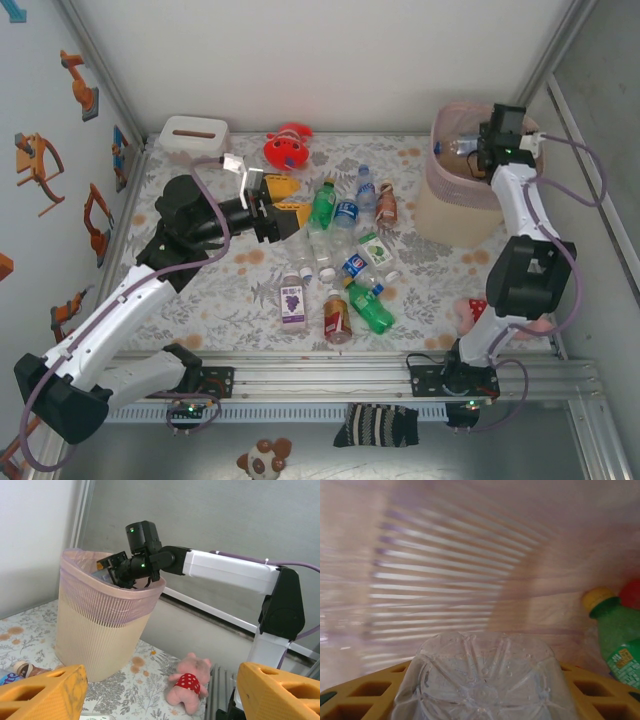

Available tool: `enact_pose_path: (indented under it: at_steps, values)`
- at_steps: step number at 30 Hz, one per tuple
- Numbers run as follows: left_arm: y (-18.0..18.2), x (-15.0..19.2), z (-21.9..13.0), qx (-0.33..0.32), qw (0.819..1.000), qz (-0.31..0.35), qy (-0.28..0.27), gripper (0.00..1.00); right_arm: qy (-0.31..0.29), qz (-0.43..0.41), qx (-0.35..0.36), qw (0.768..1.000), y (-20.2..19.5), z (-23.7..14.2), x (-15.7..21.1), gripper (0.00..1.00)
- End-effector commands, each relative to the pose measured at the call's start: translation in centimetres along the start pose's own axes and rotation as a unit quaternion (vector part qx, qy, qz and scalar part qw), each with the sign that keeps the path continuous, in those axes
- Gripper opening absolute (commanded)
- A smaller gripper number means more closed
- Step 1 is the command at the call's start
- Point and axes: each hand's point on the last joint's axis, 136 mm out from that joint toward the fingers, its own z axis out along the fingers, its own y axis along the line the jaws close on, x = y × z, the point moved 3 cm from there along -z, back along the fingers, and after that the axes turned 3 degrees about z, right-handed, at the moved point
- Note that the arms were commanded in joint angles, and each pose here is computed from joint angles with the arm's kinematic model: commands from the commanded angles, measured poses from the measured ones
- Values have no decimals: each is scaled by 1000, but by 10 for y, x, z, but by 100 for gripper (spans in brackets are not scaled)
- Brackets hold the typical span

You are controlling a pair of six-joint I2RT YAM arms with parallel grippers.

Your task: Put the plastic bottles in the bin

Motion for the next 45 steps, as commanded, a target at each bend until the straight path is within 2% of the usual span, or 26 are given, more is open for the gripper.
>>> enact_pose_path:
  at_steps: [1, 8, 12, 14, 24, 30, 32, 36, 42, 45]
  values:
    - [-2, -4, -3, 1, 1000, 12, -13, 78, -32, 24, 14, 999, 3, 0, -7, 55]
    - [-2, -2, -6, -4, 1000, 10, -13, 78, -52, 24, 46, 997, 2, -15, -17, 76]
    - [0, -1, -5, -8, 1000, 8, -11, 78, -58, 28, 38, 997, 9, -31, -22, 93]
    - [0, 0, -5, -9, 1000, 6, -9, 78, -62, 29, 28, 997, 14, -42, -26, 97]
    - [18, 13, 2, -49, 998, -22, 26, 78, -70, 14, -37, 997, 37, -95, -41, 97]
    - [48, 38, 4, -140, 985, -73, 75, 75, -50, -42, -88, 994, 52, -125, -40, 97]
    - [57, 49, 4, -177, 976, -85, 99, 73, -33, -71, -124, 989, 61, -134, -36, 96]
    - [71, 83, 1, -266, 944, -106, 162, 71, -4, -124, -177, 976, 70, -153, -26, 94]
    - [84, 139, -16, -380, 874, -175, 250, 68, 5, -174, -191, 966, 62, -174, -23, 93]
    - [82, 165, -23, -415, 842, -200, 280, 72, -5, -186, -185, 965, 54, -181, -27, 93]
